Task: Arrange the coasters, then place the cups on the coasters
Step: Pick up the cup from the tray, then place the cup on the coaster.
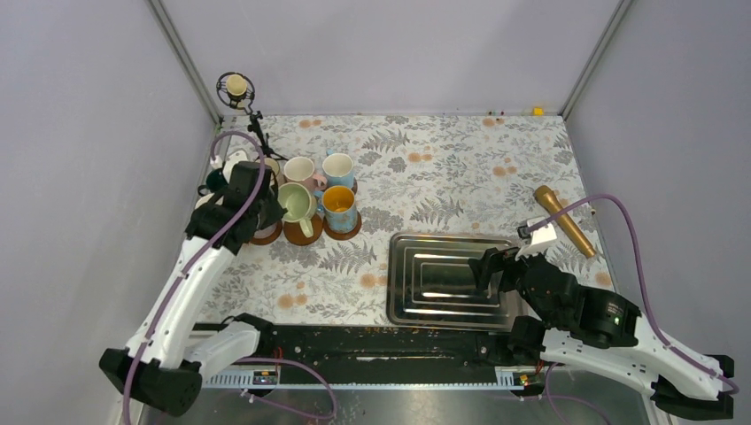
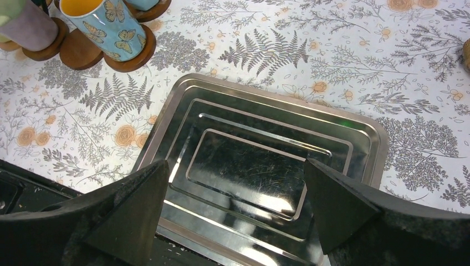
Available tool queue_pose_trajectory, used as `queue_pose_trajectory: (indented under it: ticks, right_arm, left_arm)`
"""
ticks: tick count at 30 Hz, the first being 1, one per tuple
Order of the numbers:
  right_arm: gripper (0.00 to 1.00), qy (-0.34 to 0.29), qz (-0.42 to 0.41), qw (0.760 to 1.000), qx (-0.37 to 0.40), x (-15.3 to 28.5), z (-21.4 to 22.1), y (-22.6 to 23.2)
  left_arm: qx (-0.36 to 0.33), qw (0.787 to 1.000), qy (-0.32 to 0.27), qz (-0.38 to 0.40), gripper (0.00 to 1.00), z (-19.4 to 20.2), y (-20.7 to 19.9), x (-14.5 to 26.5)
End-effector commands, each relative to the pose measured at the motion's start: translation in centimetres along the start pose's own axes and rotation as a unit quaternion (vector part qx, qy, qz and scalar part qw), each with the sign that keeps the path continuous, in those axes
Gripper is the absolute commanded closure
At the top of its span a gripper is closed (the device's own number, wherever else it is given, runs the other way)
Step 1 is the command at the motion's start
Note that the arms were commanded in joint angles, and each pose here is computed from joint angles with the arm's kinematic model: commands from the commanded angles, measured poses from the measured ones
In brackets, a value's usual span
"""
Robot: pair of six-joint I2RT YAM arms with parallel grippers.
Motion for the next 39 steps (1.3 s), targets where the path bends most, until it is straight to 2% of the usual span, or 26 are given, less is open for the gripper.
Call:
queue_pose_trajectory:
  ticks: [1,9,19,24,39]
  right_arm:
    - [0.01,-0.009,0.0,1.0,-0.001,-0.1,-0.3,0.1]
    - [0.0,-0.015,-0.001,1.0,-0.009,0.0,0.0,-0.2]
    - [0.01,-0.012,0.001,1.0,0.002,-0.2,0.4,-0.3]
    - [0.01,-0.013,0.003,1.0,0.004,-0.2,0.4,-0.3]
    - [0.0,-0.008,0.01,1.0,0.008,-0.4,0.5,-0.4]
  left_arm:
    - [0.02,1.0,-0.012,-0.003,1.0,-1.7,-0.8,-1.8]
    - [-0.01,0.998,0.031,-0.059,1.0,-0.7,0.7,-6.9]
    - [-0.025,0.993,0.082,-0.082,1.0,0.5,0.9,-10.4]
    - [-0.033,0.99,0.099,-0.093,1.0,0.9,1.0,-11.3]
    - [-0.044,0.989,0.084,-0.11,1.0,0.2,1.4,-11.5]
Point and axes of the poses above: each gripper's point midway between its finger pads, its own x axis back along the fingers, its own y axis along the line the jaws close on, z = x × y, the point moved 2 cm from there along x, back along the fingers, and after that the axes turned 8 degrees about x, right-handed, at the moved point
